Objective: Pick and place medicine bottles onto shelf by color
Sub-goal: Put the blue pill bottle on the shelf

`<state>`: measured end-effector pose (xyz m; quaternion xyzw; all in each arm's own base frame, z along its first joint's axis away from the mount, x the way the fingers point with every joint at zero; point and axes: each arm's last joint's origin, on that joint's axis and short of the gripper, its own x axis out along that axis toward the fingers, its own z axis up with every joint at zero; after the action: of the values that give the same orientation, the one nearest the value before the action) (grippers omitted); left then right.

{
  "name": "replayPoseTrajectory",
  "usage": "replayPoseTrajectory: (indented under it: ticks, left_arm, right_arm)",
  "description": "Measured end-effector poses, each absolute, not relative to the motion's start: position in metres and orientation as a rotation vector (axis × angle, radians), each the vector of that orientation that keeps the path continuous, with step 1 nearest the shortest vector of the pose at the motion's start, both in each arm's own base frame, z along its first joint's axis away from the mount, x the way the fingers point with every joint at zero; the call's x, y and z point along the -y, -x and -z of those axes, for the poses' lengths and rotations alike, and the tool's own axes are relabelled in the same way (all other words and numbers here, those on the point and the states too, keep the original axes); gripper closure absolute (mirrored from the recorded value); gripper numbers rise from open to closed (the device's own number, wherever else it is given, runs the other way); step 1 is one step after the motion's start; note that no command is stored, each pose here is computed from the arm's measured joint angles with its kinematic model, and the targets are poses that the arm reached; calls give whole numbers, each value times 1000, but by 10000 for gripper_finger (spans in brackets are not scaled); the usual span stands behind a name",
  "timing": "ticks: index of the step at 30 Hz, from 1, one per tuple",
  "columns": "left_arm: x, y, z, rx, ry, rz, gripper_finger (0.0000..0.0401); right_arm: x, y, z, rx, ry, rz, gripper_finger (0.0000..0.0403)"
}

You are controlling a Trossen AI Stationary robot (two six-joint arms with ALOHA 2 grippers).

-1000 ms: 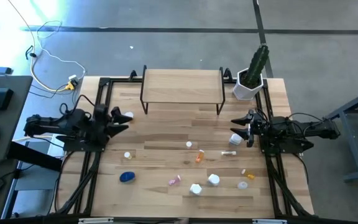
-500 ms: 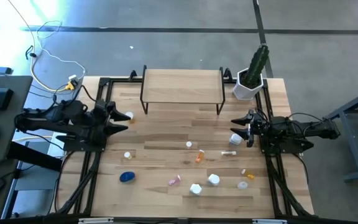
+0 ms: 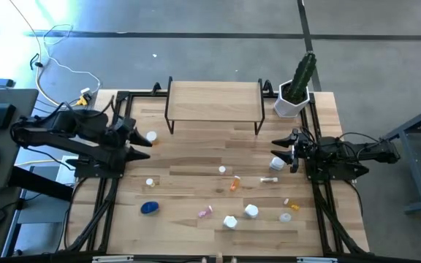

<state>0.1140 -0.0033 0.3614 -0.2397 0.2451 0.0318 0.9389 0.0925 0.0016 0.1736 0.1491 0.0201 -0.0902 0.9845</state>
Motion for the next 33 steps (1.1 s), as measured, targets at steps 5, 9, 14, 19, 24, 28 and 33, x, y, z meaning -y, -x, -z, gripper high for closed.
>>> replayPoseTrajectory:
  ticks: [5, 9, 14, 19, 24, 28, 33]
  left_arm:
    - [9, -118, -366, -632, 487, -57, 158]
    - [16, -123, -363, -700, 512, -38, 158]
    - [29, -128, -357, -790, 542, 3, 158]
    - [43, -131, -350, -893, 568, 19, 158]
    - [55, -133, -344, -968, 563, 4, 158]
    - [65, -133, -337, -1037, 541, -25, 158]
    - [80, -135, -330, -1088, 509, -51, 158]
  right_arm:
    - [-2, -92, -174, -40, -300, 181, 188]
    - [-2, -92, -174, -40, -300, 182, 188]
    - [-2, -92, -174, -40, -300, 182, 188]
    - [-2, -92, -174, -40, -300, 181, 188]
    - [-2, -92, -174, -40, -300, 181, 188]
    - [-2, -92, -174, -40, -300, 181, 188]
    - [-2, -92, -174, -40, -300, 182, 188]
